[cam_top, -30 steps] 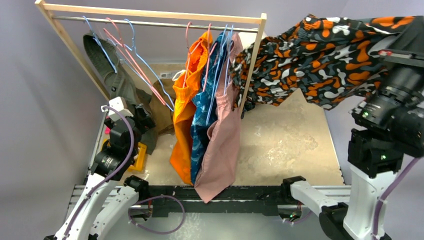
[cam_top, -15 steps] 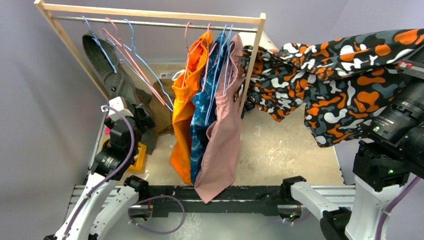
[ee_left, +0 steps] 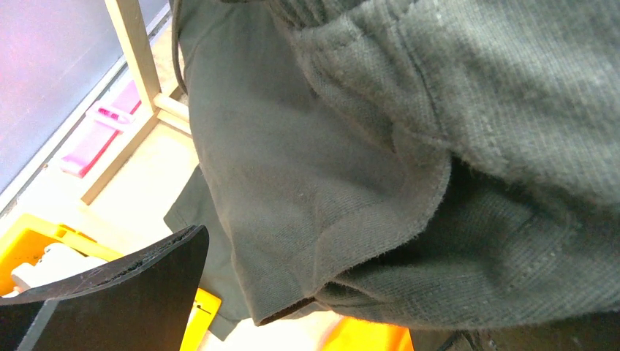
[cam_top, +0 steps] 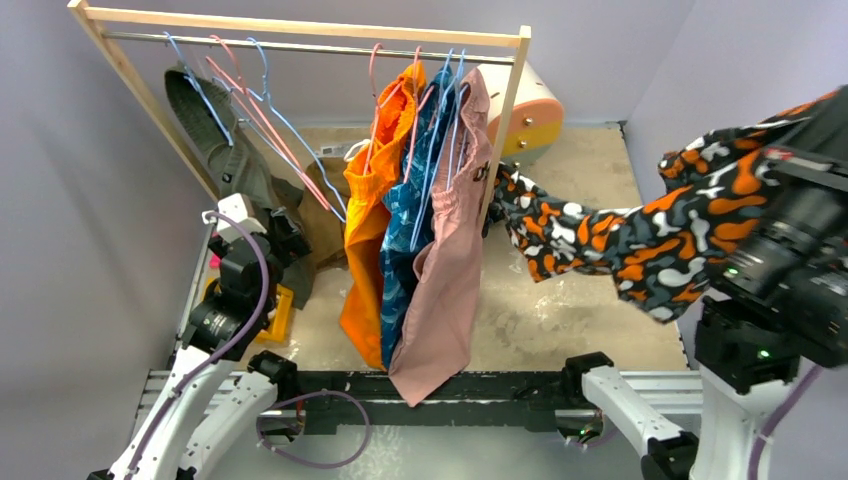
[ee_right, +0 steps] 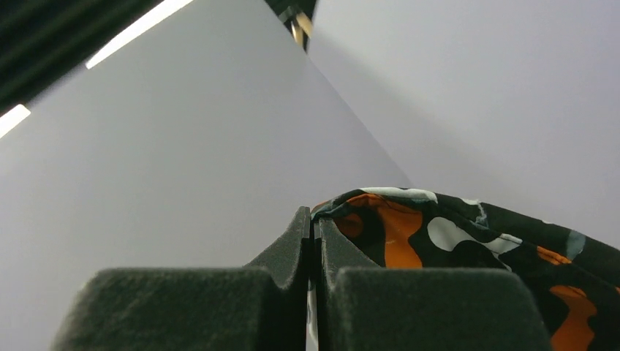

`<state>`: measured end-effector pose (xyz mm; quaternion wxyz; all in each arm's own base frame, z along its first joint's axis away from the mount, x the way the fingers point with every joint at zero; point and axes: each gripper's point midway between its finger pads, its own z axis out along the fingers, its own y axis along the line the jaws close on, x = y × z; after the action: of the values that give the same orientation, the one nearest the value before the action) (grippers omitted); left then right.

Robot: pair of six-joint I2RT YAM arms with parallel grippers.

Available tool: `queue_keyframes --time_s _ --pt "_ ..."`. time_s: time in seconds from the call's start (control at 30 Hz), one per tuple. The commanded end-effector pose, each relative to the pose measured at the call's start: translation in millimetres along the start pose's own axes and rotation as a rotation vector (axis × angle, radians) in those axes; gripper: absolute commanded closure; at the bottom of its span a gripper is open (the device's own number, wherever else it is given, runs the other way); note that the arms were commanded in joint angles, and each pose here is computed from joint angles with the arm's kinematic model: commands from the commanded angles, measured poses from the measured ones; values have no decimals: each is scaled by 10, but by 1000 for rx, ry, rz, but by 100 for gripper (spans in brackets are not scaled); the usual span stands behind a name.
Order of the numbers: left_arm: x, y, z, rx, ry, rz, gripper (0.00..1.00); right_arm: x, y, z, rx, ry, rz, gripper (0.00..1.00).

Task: Place the shorts on the hanger
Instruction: Place the shorts at the center of the board.

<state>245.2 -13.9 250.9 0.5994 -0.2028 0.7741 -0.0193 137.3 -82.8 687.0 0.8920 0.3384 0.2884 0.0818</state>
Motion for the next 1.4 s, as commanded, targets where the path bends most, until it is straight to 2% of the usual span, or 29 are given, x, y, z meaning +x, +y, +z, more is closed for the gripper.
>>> queue_keyframes --time_s 0.0,0.07,0.2,0.4,0.57,0.7,0.77,0.87,0.97,1.1,1.27,1.3,1.37 --pt "-89 -20 -14 8 -37 -21 6 971 -294 -202 28 220 -70 100" --pt "-94 -19 -23 10 -38 -22 6 1403 -505 -379 50 333 -127 100" --pt "-108 -10 -41 10 -44 -28 6 1866 -889 -716 100 471 -208 100" --pt "-91 -26 -28 15 -40 -24 6 1886 -1056 -897 75 516 -314 100" --pt "-98 -26 -36 18 -43 -28 6 1972 -841 -1007 -87 622 -356 100" --pt "-107 -27 -43 20 -46 -33 6 1867 -238 -1093 -319 711 -209 100" --pt "-107 -32 -40 22 -46 -32 6 1639 176 -1076 -459 720 -137 100" --pt "-99 -42 -32 24 -42 -30 6 1491 420 -1039 -526 728 -95 100" --pt "-93 -43 -26 23 -40 -27 6 1805 147 -1185 -461 799 -126 100" --pt "-94 -39 -24 20 -40 -26 6 2549 -513 -1789 -344 1030 -160 100" --pt "-94 -31 -24 16 -41 -26 6 2862 -1084 -2295 -230 1165 -204 100" --pt "-88 -31 -21 15 -39 -24 6 2887 -1146 -2340 -215 1180 -217 92" --pt "-88 -36 -14 16 -38 -22 6 2904 -1210 -2352 -200 1196 -255 63"
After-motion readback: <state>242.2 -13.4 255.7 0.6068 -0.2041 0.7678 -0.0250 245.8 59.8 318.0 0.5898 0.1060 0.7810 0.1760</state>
